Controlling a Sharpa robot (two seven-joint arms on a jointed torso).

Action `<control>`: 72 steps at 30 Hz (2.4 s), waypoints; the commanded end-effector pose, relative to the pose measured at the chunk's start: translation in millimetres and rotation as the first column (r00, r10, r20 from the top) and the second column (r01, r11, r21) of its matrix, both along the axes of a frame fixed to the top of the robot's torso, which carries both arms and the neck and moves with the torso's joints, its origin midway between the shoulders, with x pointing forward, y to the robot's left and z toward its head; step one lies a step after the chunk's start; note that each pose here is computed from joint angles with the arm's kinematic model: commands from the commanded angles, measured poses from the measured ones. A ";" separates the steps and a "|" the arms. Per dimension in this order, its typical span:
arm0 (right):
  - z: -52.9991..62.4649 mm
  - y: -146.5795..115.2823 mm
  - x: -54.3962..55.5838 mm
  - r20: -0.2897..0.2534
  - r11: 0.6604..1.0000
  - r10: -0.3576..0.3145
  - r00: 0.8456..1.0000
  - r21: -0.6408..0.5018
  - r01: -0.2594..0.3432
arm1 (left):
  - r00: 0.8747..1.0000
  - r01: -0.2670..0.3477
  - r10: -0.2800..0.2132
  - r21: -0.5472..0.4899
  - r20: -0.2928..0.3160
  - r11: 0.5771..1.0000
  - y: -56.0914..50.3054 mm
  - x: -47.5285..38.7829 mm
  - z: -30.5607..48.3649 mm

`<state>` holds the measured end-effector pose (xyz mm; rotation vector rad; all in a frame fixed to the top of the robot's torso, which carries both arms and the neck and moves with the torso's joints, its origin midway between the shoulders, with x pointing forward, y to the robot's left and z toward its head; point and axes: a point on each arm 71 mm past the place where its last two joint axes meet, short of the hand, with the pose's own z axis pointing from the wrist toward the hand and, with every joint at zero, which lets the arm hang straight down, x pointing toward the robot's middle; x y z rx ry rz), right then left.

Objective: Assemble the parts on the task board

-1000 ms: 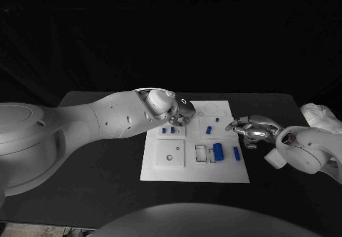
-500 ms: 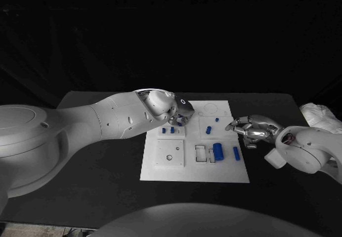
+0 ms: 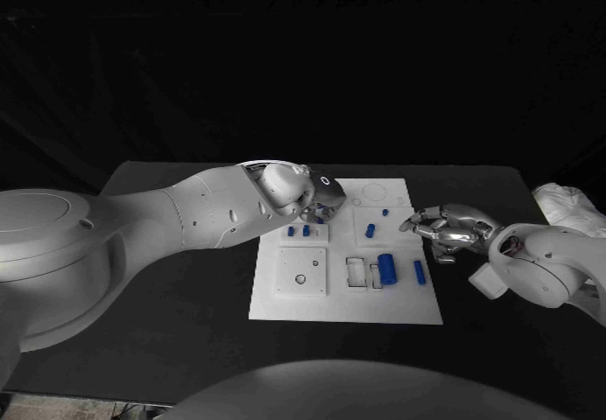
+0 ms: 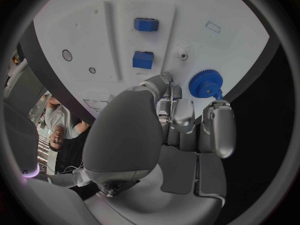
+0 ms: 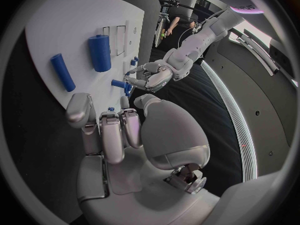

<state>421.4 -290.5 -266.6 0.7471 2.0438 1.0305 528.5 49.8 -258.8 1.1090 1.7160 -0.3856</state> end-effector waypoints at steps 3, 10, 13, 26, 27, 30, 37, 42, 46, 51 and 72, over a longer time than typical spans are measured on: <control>-0.2 1.9 -0.5 -0.001 1.000 0.018 1.000 0.007 -0.018 | 1.000 0.011 -0.011 0.024 -0.010 1.000 -1.2 -4.8 -10.6; -0.3 1.6 0.0 0.000 1.000 0.016 1.000 0.007 -0.016 | 1.000 0.017 -0.016 0.030 -0.025 0.999 -2.7 -5.9 -12.9; -0.2 1.8 0.0 0.001 1.000 0.017 1.000 0.007 -0.017 | 0.999 0.023 -0.021 0.034 -0.035 0.999 -3.5 -6.7 -14.2; 0.0 1.1 -0.4 0.001 1.000 0.016 1.000 0.008 -0.016 | 0.999 0.030 -0.028 0.045 -0.043 0.999 -4.8 -9.2 -20.0; 0.0 1.1 -0.4 0.001 1.000 0.016 1.000 0.008 -0.016 | 0.999 0.029 -0.027 0.048 -0.043 0.998 -4.7 -9.3 -20.5; 0.0 1.2 -0.4 0.001 1.000 0.016 1.000 0.008 -0.016 | 0.999 0.028 -0.026 0.054 -0.042 0.998 -4.7 -9.6 -21.6; 0.0 1.8 -0.4 0.002 1.000 0.017 1.000 0.008 -0.017 | 0.999 0.038 -0.036 0.053 -0.041 0.998 -5.5 -10.6 -23.5; 0.1 1.9 -0.4 0.002 1.000 0.018 1.000 0.009 -0.018 | 0.998 0.051 -0.048 0.050 -0.049 0.997 -5.8 -11.8 -26.6; 0.2 1.5 -0.5 0.003 1.000 0.017 1.000 0.009 -0.017 | 0.997 0.056 -0.053 0.051 -0.058 0.997 -5.2 -12.2 -28.6; 0.3 0.9 -0.7 0.004 1.000 0.015 1.000 0.009 -0.015 | 0.995 0.073 -0.070 0.036 -0.067 0.997 -3.8 -12.2 -29.5; 0.2 -0.7 0.0 0.005 1.000 0.009 1.000 0.007 -0.009 | 0.997 0.067 -0.075 -0.264 -0.021 0.962 26.6 -5.3 -14.9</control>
